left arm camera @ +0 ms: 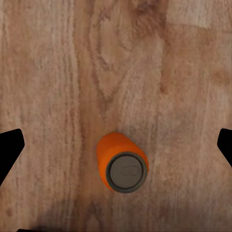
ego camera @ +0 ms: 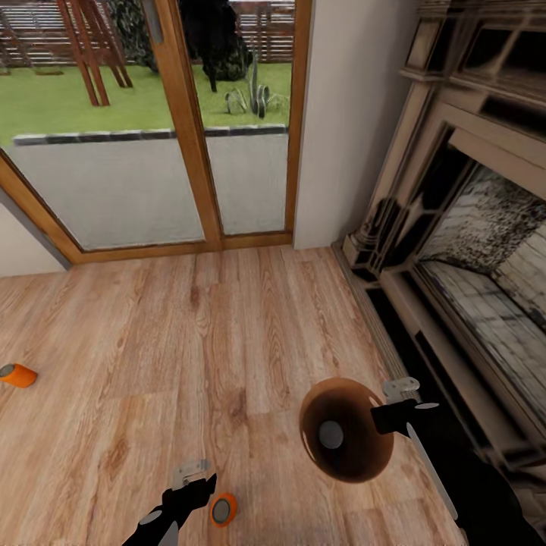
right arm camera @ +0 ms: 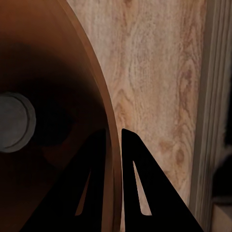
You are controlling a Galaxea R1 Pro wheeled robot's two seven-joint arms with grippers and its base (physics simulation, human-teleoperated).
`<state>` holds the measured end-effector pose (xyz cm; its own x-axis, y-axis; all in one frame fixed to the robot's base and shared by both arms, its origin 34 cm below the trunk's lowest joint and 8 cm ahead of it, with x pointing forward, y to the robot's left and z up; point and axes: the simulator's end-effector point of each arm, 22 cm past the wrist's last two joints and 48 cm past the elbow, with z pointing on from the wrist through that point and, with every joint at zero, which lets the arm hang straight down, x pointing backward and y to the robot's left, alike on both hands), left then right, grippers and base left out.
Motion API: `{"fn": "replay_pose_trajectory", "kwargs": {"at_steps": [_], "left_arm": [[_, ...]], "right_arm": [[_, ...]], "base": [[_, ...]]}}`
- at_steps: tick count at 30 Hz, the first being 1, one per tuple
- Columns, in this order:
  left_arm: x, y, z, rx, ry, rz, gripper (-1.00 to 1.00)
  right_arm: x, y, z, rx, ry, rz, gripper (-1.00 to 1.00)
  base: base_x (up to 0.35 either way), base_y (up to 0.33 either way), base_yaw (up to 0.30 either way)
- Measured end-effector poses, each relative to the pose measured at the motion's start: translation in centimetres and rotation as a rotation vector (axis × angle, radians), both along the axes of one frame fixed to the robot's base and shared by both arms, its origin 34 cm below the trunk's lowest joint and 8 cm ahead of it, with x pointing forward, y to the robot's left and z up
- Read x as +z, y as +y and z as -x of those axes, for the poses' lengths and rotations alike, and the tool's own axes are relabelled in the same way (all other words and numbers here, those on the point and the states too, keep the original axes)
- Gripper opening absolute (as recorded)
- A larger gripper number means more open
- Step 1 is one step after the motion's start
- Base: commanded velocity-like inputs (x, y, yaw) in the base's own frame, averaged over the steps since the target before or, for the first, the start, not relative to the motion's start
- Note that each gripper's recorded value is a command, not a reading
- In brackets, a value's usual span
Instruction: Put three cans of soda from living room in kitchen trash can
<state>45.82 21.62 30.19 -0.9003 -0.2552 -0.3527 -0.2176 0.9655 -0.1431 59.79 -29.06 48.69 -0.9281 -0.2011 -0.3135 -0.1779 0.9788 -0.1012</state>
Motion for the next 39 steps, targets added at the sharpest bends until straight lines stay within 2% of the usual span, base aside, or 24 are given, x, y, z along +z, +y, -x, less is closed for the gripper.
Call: {"fn": "replay_pose_trajectory", "kwargs": {"at_steps": [10, 17, 21, 25, 29, 34, 39], "left_arm": [[-2.4, 0.0, 0.8, 0.0, 0.011, 0.0, 1.0], [-2.5, 0.0, 0.9, 0.0, 0.015, -0.001, 1.0], [-2.5, 0.0, 1.0, 0.0, 0.015, 0.0, 1.0], [-2.6, 0.0, 1.0, 0.0, 0.016, 0.0, 1.0], [-2.5, 0.0, 1.0, 0.0, 0.015, 0.0, 1.0], [-2.5, 0.0, 1.0, 0.0, 0.015, 0.0, 1.0], [-2.6, 0.0, 1.0, 0.0, 0.016, 0.0, 1.0]], "right_arm": [[-2.5, 0.0, 0.6, 0.0, 0.011, 0.0, -1.0], [-2.7, 0.0, 0.7, 0.0, 0.015, -0.001, -1.0], [-2.8, 0.3, 0.7, -0.003, 0.017, -0.015, -1.0], [-2.7, -0.4, 0.6, 0.004, 0.012, 0.022, -1.0], [-2.8, 0.2, 0.7, -0.002, 0.017, -0.011, -1.0], [-2.7, -0.2, 0.6, 0.002, 0.014, 0.01, -1.0], [-2.8, 0.1, 0.7, -0.001, 0.017, -0.006, -1.0]], "base": [[0.0, 0.0, 0.0], [0.0, -0.01, 0.0], [0.0, -0.216, 0.0], [0.0, -0.095, 0.0], [0.0, -0.026, 0.0], [0.0, -0.008, 0.0], [0.0, -0.001, 0.0]]}}
